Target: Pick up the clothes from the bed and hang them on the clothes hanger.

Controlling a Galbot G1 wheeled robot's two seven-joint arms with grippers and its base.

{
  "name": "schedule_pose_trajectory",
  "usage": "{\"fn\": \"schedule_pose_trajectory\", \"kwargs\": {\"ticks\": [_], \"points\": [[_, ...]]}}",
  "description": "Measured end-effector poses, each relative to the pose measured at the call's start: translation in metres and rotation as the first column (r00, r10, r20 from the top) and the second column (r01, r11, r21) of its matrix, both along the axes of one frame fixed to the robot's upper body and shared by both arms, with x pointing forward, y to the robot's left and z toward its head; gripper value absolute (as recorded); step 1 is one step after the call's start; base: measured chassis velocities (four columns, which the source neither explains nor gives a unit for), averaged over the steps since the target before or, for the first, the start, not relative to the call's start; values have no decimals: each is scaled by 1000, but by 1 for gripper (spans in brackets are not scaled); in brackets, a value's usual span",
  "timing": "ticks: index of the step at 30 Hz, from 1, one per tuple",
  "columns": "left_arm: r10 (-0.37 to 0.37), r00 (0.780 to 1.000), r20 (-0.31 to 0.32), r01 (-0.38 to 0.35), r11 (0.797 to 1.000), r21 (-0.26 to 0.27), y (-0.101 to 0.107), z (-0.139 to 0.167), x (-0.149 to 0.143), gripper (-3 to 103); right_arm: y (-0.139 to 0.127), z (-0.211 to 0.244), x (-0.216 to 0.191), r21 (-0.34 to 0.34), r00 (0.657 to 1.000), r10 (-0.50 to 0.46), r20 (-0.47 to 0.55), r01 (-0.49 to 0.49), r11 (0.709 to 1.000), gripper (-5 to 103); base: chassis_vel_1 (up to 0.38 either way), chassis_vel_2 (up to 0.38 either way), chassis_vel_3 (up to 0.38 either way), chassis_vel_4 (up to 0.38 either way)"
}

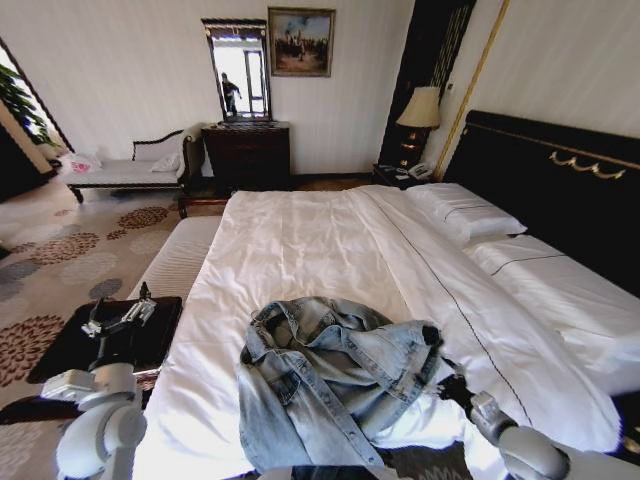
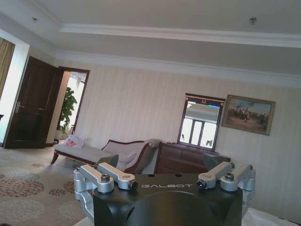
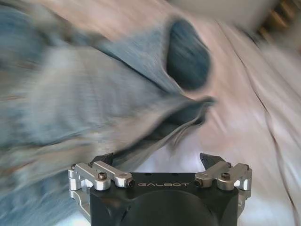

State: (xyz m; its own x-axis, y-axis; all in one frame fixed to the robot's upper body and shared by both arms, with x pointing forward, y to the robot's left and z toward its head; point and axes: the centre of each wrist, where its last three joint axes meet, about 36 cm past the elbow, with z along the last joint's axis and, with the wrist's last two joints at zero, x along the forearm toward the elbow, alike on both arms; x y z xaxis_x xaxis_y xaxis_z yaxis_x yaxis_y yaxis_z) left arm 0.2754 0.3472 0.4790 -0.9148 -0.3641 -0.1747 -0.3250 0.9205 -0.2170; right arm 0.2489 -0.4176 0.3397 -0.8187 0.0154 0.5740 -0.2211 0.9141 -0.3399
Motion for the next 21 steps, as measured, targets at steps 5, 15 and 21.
{"fn": "schedule_pose_trajectory", "kwargs": {"ticks": [5, 15, 21], "points": [[-2, 1000, 3, 2, 1000, 2, 1, 2, 0, 100, 37, -3, -15, 58, 961, -232, -150, 243, 968, 100, 0, 0, 0, 0], [-3, 1000, 7, 3, 1000, 6, 4, 5, -2, 100, 60, -13, -6, -220, 718, -622, -312, 582, 783, 100, 0, 0, 0, 0], [-5, 1000, 13, 5, 1000, 2, 2, 6, -3, 100, 34, -12, 38, -369, 618, -770, -158, 686, 627, 100, 0, 0, 0, 0]]}}
